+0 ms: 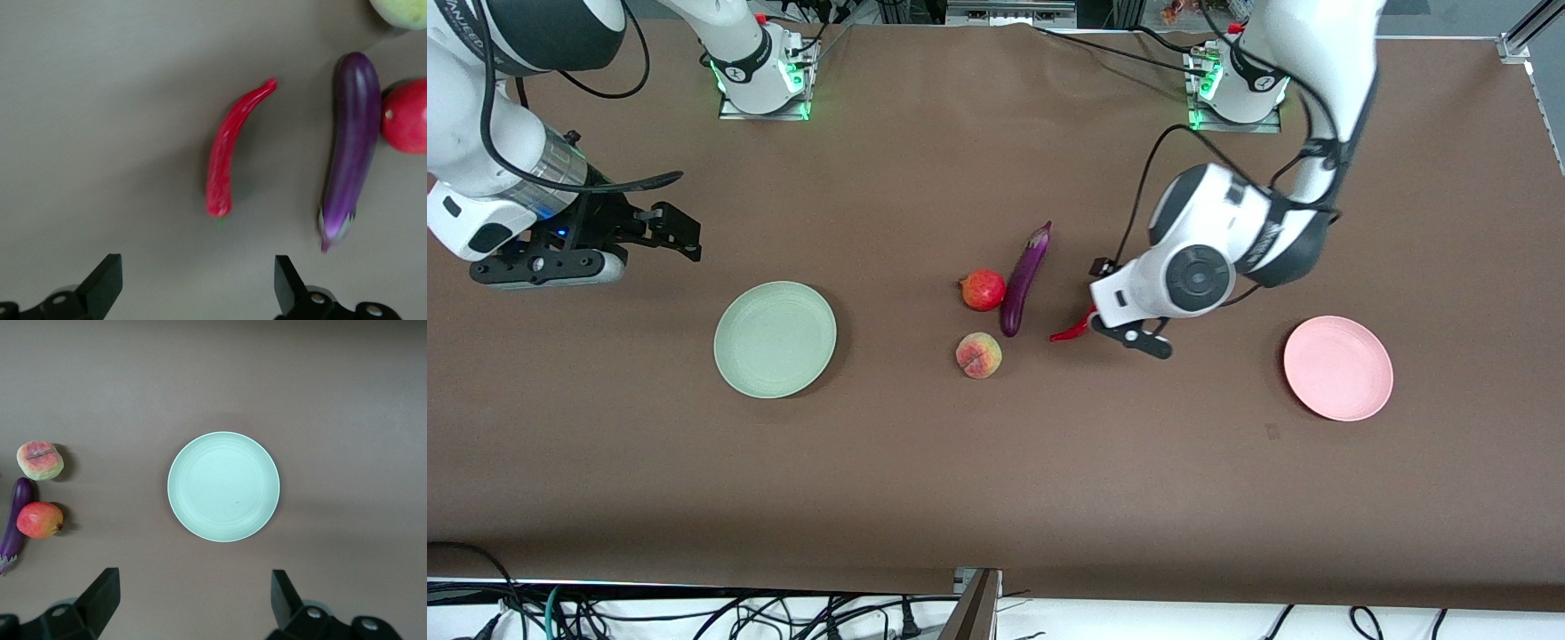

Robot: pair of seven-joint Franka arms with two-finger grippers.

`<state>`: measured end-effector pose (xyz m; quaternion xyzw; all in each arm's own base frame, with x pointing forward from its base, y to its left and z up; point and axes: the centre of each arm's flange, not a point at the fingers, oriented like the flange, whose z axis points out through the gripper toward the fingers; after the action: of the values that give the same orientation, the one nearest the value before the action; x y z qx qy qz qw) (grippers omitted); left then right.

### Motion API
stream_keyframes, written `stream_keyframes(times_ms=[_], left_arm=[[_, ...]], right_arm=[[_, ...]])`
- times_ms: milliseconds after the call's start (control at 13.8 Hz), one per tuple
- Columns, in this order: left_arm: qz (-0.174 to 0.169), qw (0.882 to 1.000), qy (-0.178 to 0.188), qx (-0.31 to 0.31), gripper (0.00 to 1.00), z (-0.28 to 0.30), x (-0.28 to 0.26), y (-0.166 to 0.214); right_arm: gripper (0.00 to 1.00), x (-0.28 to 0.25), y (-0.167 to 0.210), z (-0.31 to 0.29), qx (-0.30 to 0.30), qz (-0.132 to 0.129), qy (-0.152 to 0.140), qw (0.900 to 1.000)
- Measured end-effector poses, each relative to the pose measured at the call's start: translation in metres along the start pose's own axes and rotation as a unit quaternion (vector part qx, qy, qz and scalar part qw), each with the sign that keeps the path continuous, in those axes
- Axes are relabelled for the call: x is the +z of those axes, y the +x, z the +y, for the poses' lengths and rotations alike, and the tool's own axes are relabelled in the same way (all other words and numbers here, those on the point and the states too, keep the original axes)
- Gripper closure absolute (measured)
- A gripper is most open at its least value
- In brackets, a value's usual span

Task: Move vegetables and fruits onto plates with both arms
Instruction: 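Reach the left gripper to the red chili pepper and grasp it, then carry the chili with the left gripper onto the pink plate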

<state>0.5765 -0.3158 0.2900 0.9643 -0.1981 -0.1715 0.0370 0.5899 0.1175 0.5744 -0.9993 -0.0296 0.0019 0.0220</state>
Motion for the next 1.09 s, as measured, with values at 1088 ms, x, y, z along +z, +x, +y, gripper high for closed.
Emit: stream_keyframes(times_ms=[1088], left_arm=[[0.018, 0.993, 0.076, 0.086, 0.32, 0.045, 0.128, 0.022]], right_arm=[[0.00, 0.000, 0.000, -0.002, -0.002, 0.001, 0.000, 1.000]])
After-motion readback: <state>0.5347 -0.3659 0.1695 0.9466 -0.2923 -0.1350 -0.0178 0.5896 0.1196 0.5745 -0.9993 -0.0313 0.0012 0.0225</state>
